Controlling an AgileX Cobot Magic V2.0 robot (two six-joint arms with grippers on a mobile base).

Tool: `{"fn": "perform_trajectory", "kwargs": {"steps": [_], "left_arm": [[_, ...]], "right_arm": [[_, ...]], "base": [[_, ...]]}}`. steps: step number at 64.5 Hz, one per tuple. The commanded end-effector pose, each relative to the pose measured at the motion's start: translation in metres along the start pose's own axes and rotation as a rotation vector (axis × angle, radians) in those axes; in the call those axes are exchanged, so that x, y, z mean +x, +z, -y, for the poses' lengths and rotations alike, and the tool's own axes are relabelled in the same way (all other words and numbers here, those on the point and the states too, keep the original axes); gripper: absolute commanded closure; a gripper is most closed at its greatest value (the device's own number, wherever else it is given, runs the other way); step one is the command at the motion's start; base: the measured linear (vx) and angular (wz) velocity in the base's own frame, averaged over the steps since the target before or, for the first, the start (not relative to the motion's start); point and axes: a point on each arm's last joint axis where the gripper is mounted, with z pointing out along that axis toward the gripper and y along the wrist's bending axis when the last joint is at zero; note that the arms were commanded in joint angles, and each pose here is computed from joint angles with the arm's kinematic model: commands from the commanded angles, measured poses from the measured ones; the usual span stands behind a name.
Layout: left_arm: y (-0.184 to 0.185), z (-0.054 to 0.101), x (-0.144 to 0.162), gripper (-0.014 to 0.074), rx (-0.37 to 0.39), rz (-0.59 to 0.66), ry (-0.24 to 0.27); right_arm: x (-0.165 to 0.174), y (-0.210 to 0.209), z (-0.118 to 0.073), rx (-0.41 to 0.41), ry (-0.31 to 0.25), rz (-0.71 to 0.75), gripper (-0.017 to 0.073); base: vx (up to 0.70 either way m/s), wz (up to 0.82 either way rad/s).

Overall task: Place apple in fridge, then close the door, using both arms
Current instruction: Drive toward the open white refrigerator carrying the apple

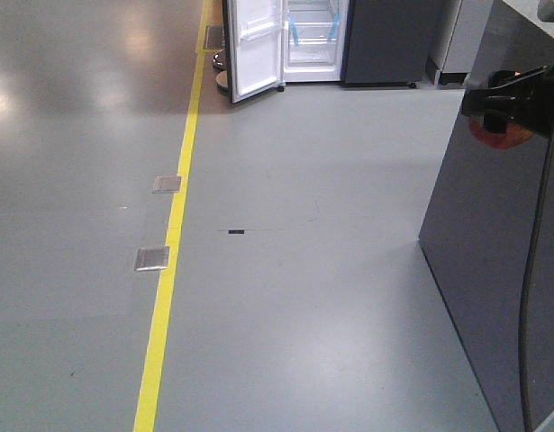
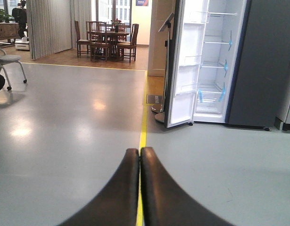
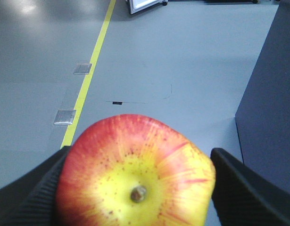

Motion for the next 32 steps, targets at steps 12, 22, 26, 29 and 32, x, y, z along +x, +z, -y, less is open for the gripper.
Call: {"fn": "perform_trajectory", "kwargs": {"steps": [12, 22, 26, 29, 32], "left_arm": [[-0.0002, 0.0011, 0.0022, 0.0599, 0.025, 0.055, -0.010], [-0.0002, 0.0011, 0.0022, 0.0599, 0.025, 0.055, -0.010], [-0.0002, 0.0011, 0.0022, 0.0599, 0.025, 0.055, -0.010], [-0.0002, 0.0011, 0.0022, 0.0599, 0.025, 0.055, -0.010], [-0.0002, 0.0011, 0.0022, 0.0599, 0.025, 0.055, -0.010]], "right_arm": [[-0.0197, -0.0191, -0.0021, 0.006, -0.005, 0.131, 0.0564], [-0.0197, -0.0191, -0.0021, 0.006, -0.005, 0.131, 0.0564], [-0.0197, -0.0191, -0.0021, 0.006, -0.005, 0.131, 0.0564], [-0.0197, -0.0191, -0.0021, 0.006, -0.005, 0.131, 0.0564], [-0.0197, -0.0191, -0.0021, 0.006, -0.005, 0.131, 0.0564]], "base": [[0.22, -0.02], [0.23, 0.00], [0.23, 0.00], [0.23, 0.00], [0.23, 0.00]]}}
